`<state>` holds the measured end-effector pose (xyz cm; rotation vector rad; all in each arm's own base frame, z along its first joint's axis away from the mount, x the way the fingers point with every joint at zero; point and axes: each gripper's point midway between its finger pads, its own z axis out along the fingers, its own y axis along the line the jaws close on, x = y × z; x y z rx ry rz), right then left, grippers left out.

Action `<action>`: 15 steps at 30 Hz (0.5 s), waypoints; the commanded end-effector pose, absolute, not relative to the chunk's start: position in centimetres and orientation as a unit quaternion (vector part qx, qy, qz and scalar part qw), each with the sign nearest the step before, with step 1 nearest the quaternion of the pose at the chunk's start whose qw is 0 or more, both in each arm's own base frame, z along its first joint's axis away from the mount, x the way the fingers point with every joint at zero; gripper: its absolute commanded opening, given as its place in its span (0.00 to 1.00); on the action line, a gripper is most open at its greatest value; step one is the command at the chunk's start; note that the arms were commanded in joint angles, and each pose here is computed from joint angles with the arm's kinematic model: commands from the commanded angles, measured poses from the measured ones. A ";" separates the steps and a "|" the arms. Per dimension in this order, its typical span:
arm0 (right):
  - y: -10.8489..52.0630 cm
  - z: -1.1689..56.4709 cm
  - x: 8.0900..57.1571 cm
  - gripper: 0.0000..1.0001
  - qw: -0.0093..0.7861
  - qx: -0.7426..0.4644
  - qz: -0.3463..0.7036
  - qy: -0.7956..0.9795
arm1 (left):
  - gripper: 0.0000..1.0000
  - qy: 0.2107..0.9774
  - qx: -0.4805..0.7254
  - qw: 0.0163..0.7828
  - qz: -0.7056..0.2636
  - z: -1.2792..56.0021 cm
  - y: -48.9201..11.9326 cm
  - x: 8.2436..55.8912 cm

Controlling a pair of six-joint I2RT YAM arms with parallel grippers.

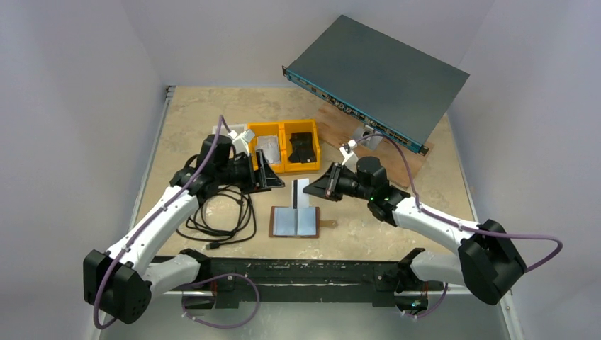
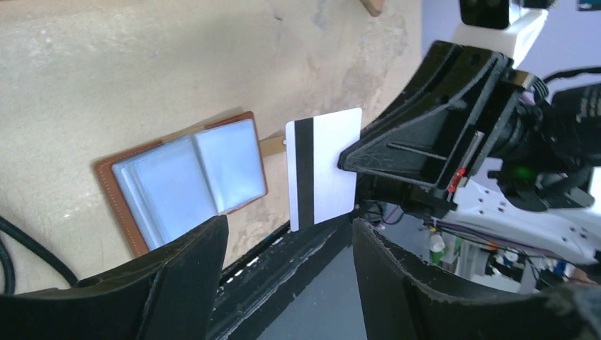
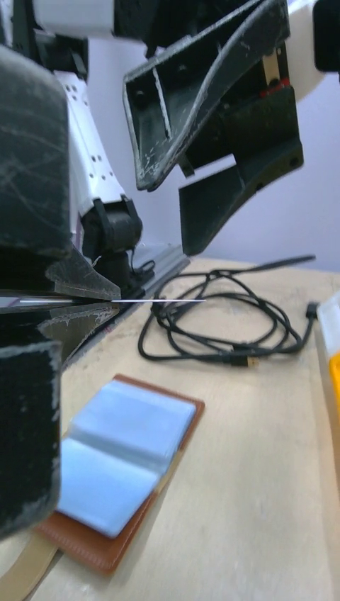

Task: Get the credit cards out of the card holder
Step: Place the credit card in the storage box.

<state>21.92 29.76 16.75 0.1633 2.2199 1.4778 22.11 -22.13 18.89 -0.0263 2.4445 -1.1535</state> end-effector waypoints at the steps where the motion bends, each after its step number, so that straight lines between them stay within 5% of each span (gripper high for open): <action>1: 31.7 21.6 21.9 0.00 0.232 0.003 0.595 0.769 | 0.64 0.844 0.040 0.215 -0.490 21.4 -22.7 20.8; 15: 33.2 24.7 22.0 0.00 0.214 -0.007 0.650 0.729 | 0.53 0.809 0.053 0.188 -0.555 22.2 -23.7 20.0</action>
